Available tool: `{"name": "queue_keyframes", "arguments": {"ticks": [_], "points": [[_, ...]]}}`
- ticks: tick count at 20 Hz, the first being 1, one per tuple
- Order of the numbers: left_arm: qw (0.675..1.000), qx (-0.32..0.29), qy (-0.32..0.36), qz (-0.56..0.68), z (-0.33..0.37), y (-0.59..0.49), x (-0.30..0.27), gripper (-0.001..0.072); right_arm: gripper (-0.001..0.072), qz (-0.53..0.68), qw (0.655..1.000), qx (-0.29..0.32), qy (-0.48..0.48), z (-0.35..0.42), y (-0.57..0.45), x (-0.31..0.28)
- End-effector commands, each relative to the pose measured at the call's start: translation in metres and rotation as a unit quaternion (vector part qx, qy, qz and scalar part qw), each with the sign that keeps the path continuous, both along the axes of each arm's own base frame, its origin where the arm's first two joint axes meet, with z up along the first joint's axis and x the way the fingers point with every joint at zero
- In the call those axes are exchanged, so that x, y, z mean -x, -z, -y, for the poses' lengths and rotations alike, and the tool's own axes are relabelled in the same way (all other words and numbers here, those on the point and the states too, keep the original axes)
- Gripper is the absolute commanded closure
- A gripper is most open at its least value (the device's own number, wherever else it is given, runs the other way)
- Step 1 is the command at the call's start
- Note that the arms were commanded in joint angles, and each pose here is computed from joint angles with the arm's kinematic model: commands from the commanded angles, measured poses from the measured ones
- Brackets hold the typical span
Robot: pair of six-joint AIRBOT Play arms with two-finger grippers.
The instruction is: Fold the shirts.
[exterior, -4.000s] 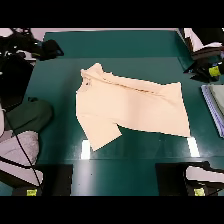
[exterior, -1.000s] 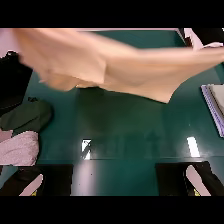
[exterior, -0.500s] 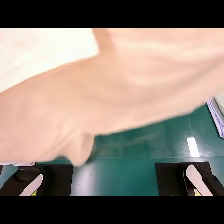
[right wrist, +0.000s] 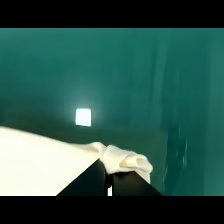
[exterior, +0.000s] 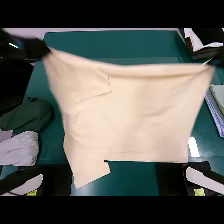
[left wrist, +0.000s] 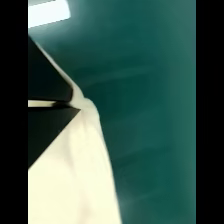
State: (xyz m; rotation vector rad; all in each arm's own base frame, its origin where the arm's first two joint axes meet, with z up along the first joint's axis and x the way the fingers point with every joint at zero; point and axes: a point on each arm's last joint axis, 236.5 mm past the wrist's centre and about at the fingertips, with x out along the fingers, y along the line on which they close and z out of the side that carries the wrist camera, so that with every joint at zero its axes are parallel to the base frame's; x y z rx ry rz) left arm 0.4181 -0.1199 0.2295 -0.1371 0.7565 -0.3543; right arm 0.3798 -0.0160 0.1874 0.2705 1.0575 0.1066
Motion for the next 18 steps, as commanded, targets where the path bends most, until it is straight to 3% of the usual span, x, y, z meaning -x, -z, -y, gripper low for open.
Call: {"name": "queue_keyframes", "arguments": {"ticks": [1,4,9,14,18], "points": [[0.993,-0.013,-0.01,-0.116,0.002,0.124,-0.039,0.068,0.0694,-0.128,0.992,0.004,-0.012,-0.002,0.116,-0.025],[0.992,0.016,-0.049,-0.116,-0.008,0.159,-0.086,0.0681,0.0694,-0.15,0.989,-0.004,-0.009,0.003,0.153,-0.058],[0.988,0.101,-0.052,-0.104,-0.02,0.149,-0.121,0.0681,0.0694,-0.11,0.994,0.005,-0.01,0.012,0.139,-0.106],[0.975,0.063,0.032,-0.212,-0.023,0.174,-0.062,0.0681,0.0694,-0.132,0.991,0.01,-0.027,0.018,0.127,-0.086],[0.956,0.042,0.051,-0.285,-0.025,0.202,-0.026,0.0681,0.0694,-0.164,0.986,0.004,-0.021,0.015,0.156,-0.049]]}}
